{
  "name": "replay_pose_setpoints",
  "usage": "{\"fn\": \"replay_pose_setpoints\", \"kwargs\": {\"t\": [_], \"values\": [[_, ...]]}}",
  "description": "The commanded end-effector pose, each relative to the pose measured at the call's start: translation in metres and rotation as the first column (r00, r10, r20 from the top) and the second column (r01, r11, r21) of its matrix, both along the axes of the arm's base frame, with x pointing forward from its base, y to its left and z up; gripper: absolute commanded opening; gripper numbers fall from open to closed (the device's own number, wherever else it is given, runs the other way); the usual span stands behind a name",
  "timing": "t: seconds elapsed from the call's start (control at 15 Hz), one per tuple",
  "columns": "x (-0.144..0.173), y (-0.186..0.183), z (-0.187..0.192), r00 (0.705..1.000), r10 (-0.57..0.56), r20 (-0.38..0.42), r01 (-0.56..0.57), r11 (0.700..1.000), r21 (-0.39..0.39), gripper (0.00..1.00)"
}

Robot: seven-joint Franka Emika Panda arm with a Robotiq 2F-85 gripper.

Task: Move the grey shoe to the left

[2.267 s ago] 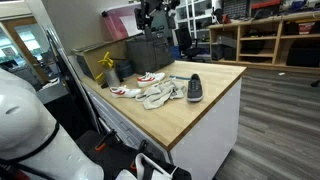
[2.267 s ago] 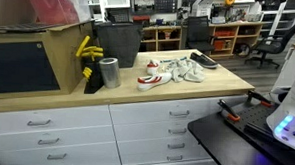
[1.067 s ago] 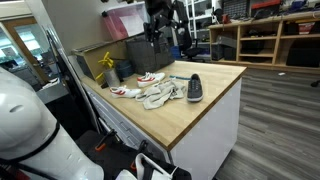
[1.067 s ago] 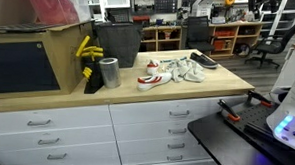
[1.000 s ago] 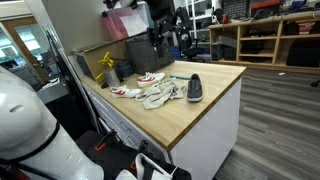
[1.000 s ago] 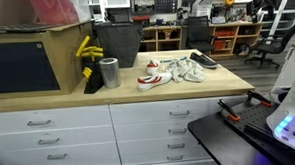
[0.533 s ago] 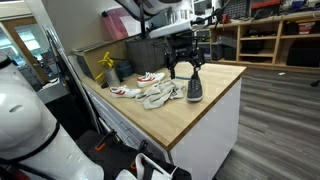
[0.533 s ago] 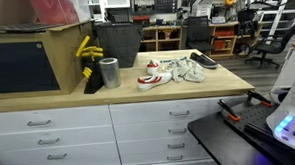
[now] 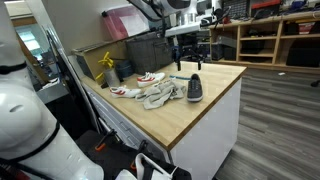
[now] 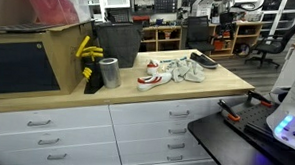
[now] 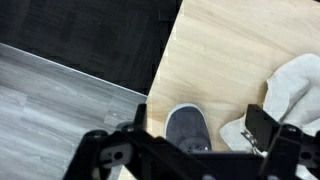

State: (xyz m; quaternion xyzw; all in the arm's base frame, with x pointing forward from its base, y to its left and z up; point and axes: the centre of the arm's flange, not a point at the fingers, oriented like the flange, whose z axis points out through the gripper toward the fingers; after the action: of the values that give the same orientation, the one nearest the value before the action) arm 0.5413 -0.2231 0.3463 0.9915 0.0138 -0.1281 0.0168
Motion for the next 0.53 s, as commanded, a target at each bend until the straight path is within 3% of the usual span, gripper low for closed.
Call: {"fn": "replay_pose_setpoints", "kwargs": {"t": [0.0,0.07,0.13,0.47], "values": [[0.048,-0.003,-0.004,0.992,0.102,-0.074,-0.096,0.992,0.079,1.00],[0.045,0.001,0.008,0.985,0.159,-0.066,-0.152,0.983,0.102,1.00],[0.026,0.009,-0.008,0.995,0.088,-0.048,-0.086,0.995,0.047,1.00],[0.040,0.008,-0.013,0.988,0.144,-0.062,-0.139,0.987,0.074,1.00]]}}
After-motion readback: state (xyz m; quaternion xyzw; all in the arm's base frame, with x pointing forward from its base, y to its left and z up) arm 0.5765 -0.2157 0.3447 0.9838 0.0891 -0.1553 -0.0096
